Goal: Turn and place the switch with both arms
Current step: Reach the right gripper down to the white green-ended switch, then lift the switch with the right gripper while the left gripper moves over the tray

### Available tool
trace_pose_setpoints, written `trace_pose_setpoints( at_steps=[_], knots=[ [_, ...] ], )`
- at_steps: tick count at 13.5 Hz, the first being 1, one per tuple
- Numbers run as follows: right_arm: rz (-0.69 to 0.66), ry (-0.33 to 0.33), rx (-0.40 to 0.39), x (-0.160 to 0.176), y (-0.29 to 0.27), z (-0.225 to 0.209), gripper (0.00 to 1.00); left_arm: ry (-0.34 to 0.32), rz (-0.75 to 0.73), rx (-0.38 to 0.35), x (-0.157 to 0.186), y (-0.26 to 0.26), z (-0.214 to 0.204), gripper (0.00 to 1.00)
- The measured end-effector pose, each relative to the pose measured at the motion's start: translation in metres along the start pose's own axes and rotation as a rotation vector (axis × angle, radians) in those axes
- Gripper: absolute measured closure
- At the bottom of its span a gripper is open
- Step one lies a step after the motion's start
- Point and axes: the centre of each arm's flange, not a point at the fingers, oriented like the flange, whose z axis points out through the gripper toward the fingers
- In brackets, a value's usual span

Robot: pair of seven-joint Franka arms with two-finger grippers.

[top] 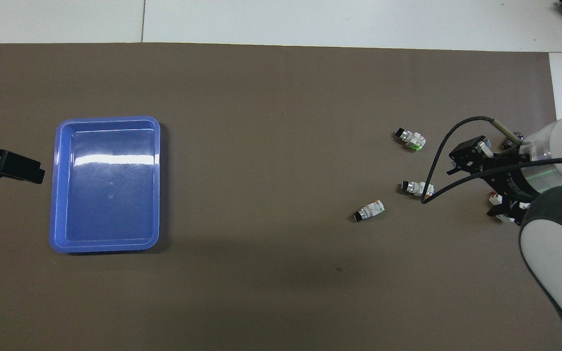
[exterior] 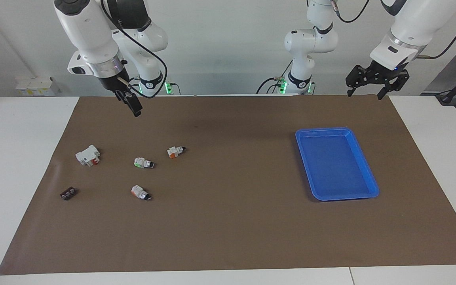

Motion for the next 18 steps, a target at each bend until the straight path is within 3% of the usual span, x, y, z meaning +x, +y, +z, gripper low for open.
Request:
trace_pose_setpoints(
  at_steps=[5, 8, 11, 14, 18],
  knots=[
    [0.220, -0.090, 0.058, -0.005, -0.041, 0.074, 0.00, -0.001, -0.002, 0.000, 0.000, -0.001, 0.000, 0.00],
    [0.260, -0.082, 0.048, -0.026, -0.066, 0.159, 0.00, -0.001, -0.007, -0.001, -0.001, -0.004, 0.000, 0.00],
    [0.276, -0.076, 0.021, -0.034, -0.056, 0.225, 0.00, -0.001, -0.011, -0.001, -0.001, -0.006, 0.000, 0.00],
    [0.309, -0.080, 0.020, -0.030, -0.039, 0.255, 0.00, -0.001, -0.012, -0.001, -0.001, -0.006, 0.000, 0.00],
    [0.391, -0.132, 0.067, -0.027, -0.038, 0.281, 0.00, -0.001, -0.012, -0.001, -0.001, -0.006, 0.000, 0.00]
  ],
)
